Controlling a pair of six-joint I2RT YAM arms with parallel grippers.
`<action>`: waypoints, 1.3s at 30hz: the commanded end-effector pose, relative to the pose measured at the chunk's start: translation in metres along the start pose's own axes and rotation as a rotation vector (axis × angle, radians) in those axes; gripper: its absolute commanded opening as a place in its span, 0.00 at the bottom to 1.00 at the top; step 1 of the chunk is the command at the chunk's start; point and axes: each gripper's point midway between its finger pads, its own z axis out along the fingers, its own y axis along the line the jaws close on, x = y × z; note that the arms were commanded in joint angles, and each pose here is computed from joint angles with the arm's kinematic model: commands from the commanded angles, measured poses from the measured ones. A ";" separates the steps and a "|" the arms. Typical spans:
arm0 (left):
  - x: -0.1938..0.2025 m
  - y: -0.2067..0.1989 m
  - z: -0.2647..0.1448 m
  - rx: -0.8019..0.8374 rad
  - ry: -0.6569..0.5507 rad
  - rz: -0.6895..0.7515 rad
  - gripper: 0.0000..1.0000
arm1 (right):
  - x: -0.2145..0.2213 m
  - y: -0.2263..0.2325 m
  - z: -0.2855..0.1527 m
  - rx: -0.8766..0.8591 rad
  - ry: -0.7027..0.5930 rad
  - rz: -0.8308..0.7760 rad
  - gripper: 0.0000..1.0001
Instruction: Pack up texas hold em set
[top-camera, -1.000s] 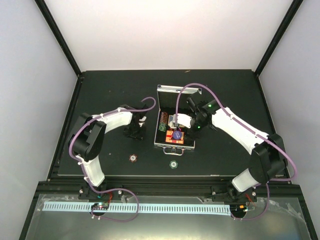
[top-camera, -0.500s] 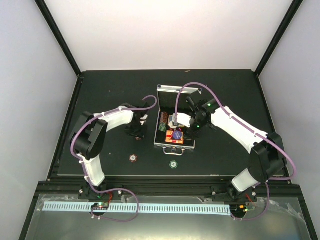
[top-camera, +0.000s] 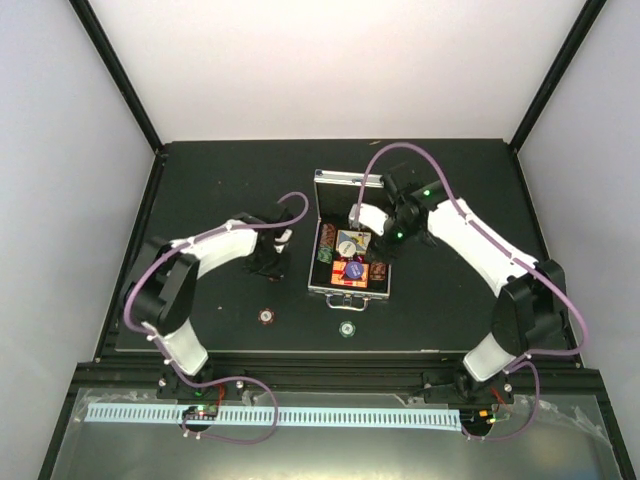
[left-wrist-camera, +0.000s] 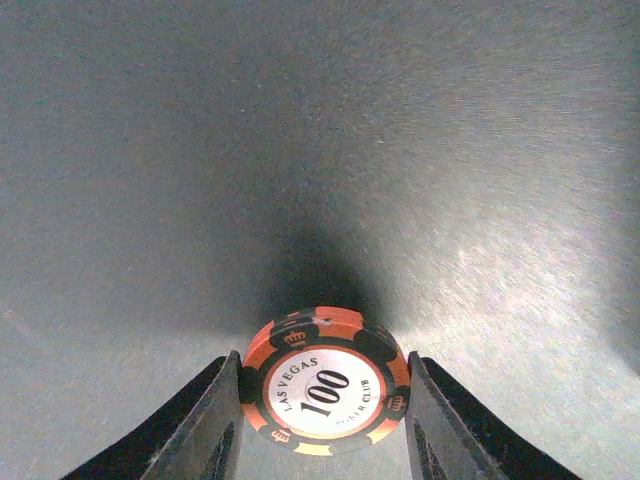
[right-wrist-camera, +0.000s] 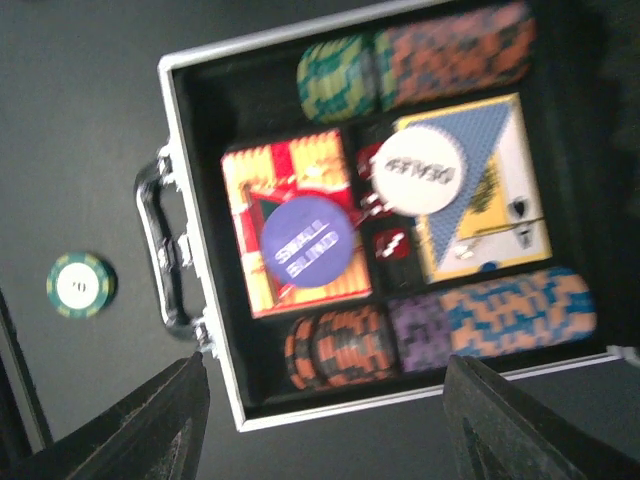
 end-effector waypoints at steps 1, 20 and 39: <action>-0.023 -0.014 -0.045 0.071 -0.213 0.045 0.37 | -0.026 -0.019 -0.019 -0.041 -0.102 0.151 0.67; -0.025 -0.120 -0.145 0.340 -0.564 0.420 0.38 | -0.080 0.006 -0.011 -0.603 -0.250 0.486 0.65; -0.029 -0.157 -0.168 0.367 -0.610 0.541 0.38 | -0.078 0.027 0.008 -0.769 -0.216 0.553 0.56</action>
